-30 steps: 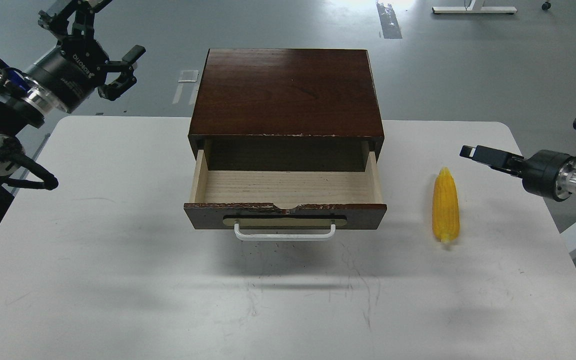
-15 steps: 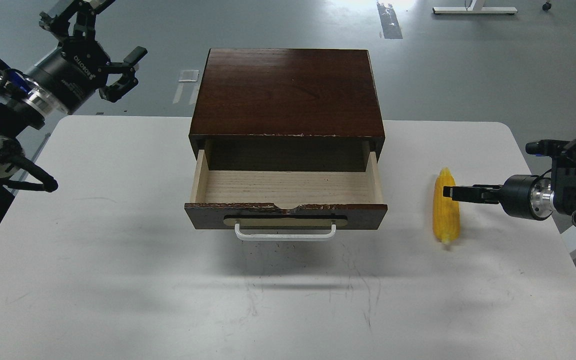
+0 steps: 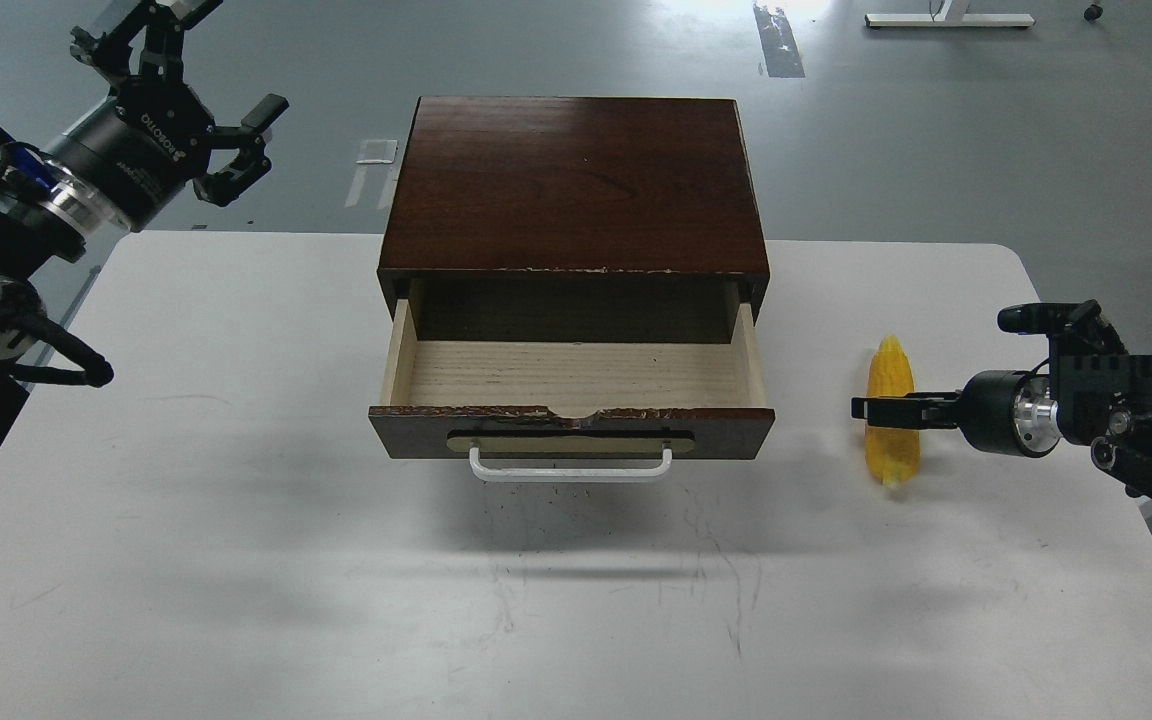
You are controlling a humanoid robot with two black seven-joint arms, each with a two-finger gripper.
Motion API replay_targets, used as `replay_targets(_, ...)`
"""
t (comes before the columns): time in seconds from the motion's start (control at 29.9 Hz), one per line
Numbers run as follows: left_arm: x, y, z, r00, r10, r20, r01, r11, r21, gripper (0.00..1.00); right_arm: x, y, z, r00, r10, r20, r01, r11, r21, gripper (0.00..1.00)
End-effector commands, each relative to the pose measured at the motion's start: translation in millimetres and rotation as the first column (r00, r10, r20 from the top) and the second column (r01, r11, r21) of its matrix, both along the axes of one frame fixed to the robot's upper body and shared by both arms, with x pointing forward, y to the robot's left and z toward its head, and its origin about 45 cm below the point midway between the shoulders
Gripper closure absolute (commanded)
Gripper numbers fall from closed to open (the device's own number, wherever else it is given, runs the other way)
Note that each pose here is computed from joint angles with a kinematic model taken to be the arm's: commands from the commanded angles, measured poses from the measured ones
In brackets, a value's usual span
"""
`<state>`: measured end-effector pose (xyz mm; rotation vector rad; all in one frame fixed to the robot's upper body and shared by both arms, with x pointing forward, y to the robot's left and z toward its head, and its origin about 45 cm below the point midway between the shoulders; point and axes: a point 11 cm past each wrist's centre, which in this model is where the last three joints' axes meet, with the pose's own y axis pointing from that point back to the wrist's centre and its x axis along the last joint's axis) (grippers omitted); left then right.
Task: Put corn in drawer with both arms
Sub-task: 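Grasp the corn cob with the right gripper and lift it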
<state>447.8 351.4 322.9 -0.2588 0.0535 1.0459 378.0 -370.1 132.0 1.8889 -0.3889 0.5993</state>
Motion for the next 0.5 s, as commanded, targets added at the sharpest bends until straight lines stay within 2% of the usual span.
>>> replay_targets(0.0,0,1,0,1.000,0.002,0.001,-0.002,1.000,0.001,0.01,0,2,-3,1.000,0.005,0.002,-0.005,1.000,-0.002,0.03)
replay_targets(0.13,0,0,0,1.000,0.000,0.001,0.000,1.000,0.000,0.01,-2,2,-5,1.000,0.011,-0.001,-0.011,1.000,0.006,0.13)
replay_targets(0.2,0,1,0,1.000,0.001,0.000,-0.001,1.000,0.002,0.01,-8,2,-8,0.999,0.031,-0.015,-0.030,0.999,0.023,0.28)
replay_targets(0.33,0,1,0,1.000,0.002,0.000,-0.002,1.000,0.001,0.01,-11,0,-10,0.999,0.047,-0.012,-0.047,0.999,0.020,0.40)
replay_targets(0.4,0,1,-1,1.000,0.002,-0.002,-0.002,1.000,0.001,0.01,-13,-2,-12,0.999,0.048,-0.016,-0.047,0.999,0.010,0.58)
replay_targets(0.47,0,1,-1,1.000,0.002,-0.002,-0.002,1.000,0.001,0.01,-12,-4,-11,0.999,0.044,-0.014,-0.044,0.999,0.007,0.62)
